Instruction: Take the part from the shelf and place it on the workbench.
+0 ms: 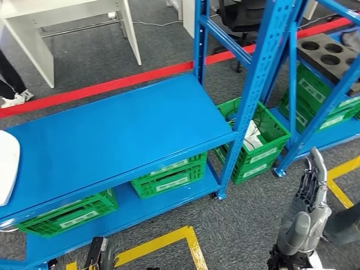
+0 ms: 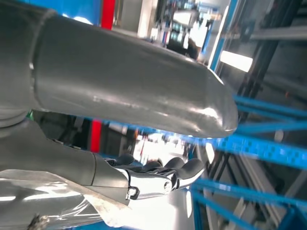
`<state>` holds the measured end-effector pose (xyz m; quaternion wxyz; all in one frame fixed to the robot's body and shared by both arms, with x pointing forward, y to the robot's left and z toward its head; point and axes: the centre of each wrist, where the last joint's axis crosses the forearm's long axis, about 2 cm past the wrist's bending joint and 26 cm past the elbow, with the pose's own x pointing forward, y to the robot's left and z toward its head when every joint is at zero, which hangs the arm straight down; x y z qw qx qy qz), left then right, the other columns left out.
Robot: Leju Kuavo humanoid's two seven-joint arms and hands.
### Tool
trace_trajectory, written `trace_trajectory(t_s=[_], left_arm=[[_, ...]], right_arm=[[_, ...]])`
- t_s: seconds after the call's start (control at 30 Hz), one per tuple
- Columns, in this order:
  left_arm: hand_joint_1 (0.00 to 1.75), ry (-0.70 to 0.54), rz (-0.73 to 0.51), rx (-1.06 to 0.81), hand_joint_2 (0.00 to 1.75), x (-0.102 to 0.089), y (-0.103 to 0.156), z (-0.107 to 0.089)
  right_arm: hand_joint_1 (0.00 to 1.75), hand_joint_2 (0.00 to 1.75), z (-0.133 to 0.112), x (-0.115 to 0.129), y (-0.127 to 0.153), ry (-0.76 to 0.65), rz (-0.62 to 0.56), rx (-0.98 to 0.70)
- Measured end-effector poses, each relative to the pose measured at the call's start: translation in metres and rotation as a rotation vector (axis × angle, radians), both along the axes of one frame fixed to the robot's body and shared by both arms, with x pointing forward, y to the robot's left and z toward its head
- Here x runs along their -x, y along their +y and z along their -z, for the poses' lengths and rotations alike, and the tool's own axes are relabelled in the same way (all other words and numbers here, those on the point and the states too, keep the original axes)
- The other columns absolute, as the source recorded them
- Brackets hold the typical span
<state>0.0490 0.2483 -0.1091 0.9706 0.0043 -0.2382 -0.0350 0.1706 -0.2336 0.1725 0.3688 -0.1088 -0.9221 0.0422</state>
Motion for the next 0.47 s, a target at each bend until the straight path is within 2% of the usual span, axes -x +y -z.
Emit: trace_trajectory(t_s=[0.47], left_arm=[[0.0, -0.001, -0.001, -0.003, 0.0, -0.0012, 0.0007, -0.0001]], right_arm=[[0.0, 0.0, -0.0006, 0.0002, 0.0015, -0.001, -0.003, -0.008]])
